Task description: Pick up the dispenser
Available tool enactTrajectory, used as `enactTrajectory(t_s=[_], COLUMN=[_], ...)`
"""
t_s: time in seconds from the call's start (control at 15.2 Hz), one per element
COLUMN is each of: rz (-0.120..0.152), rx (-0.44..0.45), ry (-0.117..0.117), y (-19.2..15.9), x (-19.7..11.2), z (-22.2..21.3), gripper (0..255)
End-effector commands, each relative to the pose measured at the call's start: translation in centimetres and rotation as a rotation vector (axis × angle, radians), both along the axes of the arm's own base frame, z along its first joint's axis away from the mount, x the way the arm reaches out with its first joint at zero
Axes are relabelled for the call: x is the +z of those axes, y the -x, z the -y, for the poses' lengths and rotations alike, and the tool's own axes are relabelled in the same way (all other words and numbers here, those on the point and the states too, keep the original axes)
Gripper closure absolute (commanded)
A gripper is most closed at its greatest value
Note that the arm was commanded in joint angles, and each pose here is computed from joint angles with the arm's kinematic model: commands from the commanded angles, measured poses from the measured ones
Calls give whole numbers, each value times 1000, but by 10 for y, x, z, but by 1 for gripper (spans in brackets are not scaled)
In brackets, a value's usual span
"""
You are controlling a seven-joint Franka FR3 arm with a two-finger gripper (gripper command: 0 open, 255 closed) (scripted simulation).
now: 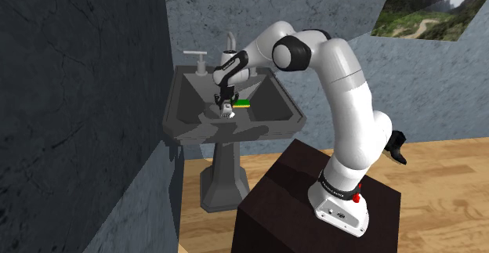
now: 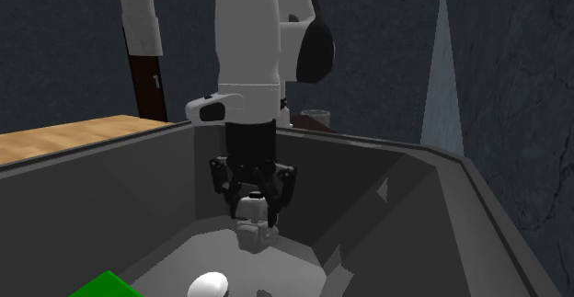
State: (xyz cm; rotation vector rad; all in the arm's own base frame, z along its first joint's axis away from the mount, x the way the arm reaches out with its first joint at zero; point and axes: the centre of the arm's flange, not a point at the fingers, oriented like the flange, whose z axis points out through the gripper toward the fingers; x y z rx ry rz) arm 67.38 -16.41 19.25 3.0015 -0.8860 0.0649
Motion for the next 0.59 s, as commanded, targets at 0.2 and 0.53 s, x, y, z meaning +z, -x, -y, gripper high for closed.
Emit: enactTrajectory(t_s=[0.2, 0.53], rz=[0, 0], rx=[0, 0], ry=[0, 0], y=[0, 0], x=[26, 43], z=[-1, -1], gripper=[255, 255])
